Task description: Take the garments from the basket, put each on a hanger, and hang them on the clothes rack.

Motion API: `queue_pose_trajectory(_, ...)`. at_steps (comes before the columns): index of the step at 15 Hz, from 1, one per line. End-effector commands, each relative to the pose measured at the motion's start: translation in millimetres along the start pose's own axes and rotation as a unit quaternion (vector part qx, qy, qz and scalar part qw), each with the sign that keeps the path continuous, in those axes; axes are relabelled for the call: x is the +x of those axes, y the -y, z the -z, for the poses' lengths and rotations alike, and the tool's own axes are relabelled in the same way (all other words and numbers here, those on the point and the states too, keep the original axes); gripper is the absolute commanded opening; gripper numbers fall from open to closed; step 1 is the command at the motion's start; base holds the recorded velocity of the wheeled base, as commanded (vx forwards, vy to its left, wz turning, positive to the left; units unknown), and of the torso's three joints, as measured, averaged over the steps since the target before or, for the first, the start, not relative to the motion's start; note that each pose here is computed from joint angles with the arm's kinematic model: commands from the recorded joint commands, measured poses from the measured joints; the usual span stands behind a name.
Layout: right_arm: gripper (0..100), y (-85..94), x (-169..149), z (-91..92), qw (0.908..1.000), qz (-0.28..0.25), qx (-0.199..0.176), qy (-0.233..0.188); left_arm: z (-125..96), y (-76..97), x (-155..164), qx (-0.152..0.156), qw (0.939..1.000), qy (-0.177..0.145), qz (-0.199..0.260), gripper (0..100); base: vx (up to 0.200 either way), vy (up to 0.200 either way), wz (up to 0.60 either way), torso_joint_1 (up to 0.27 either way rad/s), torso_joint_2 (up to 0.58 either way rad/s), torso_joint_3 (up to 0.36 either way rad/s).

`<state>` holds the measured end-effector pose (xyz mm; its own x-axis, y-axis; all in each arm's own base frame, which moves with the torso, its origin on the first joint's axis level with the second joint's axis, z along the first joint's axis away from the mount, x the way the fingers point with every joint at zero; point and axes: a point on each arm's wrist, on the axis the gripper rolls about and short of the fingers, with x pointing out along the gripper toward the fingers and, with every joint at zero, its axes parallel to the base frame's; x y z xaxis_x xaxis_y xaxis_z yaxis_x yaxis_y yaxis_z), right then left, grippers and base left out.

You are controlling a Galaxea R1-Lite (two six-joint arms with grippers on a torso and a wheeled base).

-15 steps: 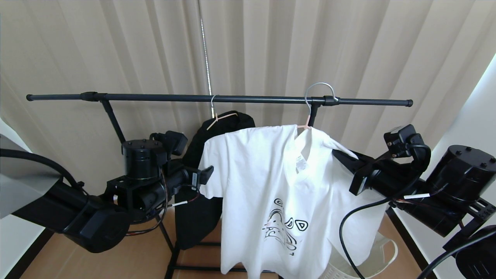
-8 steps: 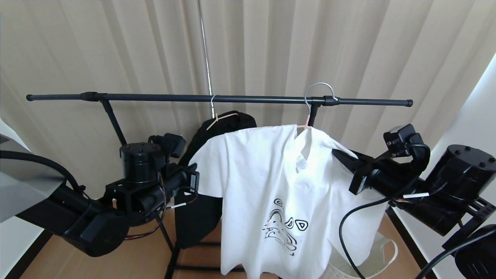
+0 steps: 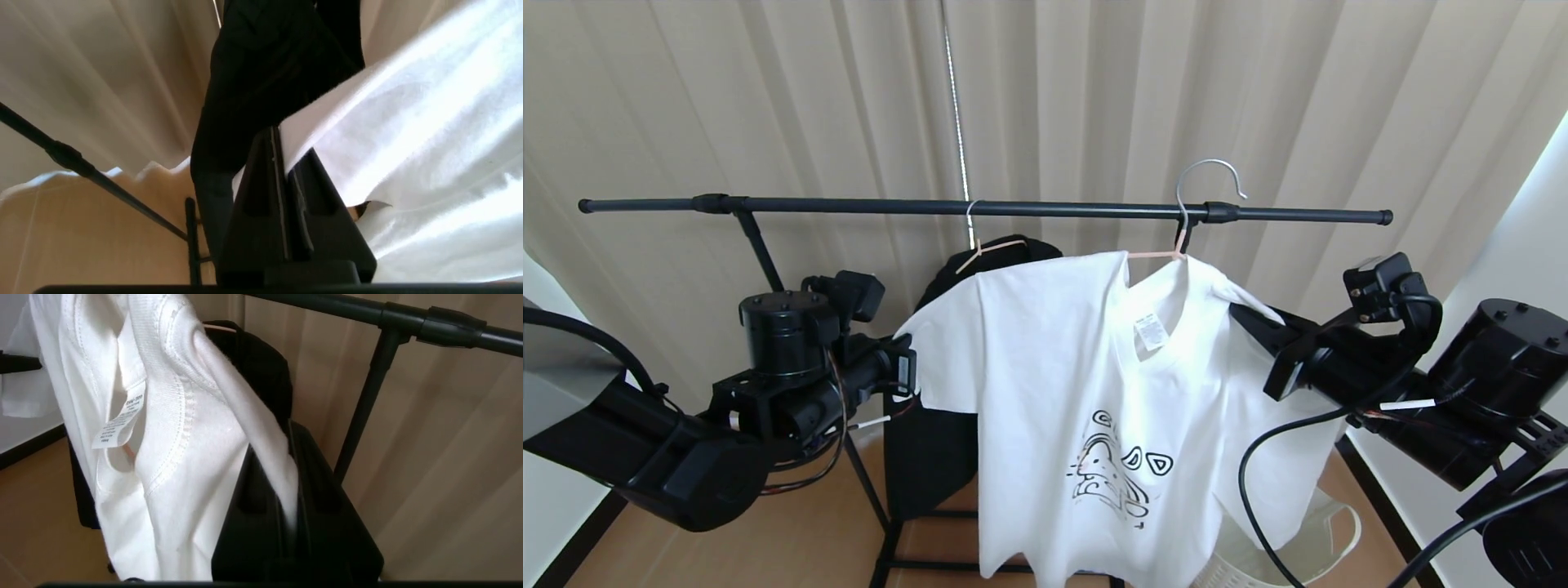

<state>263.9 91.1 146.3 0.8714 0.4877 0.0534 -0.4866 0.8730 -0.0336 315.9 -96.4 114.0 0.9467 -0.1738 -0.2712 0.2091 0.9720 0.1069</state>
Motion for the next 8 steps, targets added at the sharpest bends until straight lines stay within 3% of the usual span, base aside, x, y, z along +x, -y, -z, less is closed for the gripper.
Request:
queue_pose_trajectory(1, 0, 1.3, 0.3, -0.4, 1.0, -0.004, 0.004, 0.001, -1.1, -2.8, -0.1, -0.001, 1.0, 0.002, -0.004, 0, 0.0, 0.0, 0.0, 0.0, 0.0, 0.0)
queue_pose_trajectory(8, 0, 7.5, 0.4, -4.2, 0.9999, 0.003, 0.013, 0.009, 0.2, -6.7, 0.4, 0.005, 0.9999, -0.001, -0.009, 0, 0.0, 0.0, 0.0, 0.0, 0.0, 0.0)
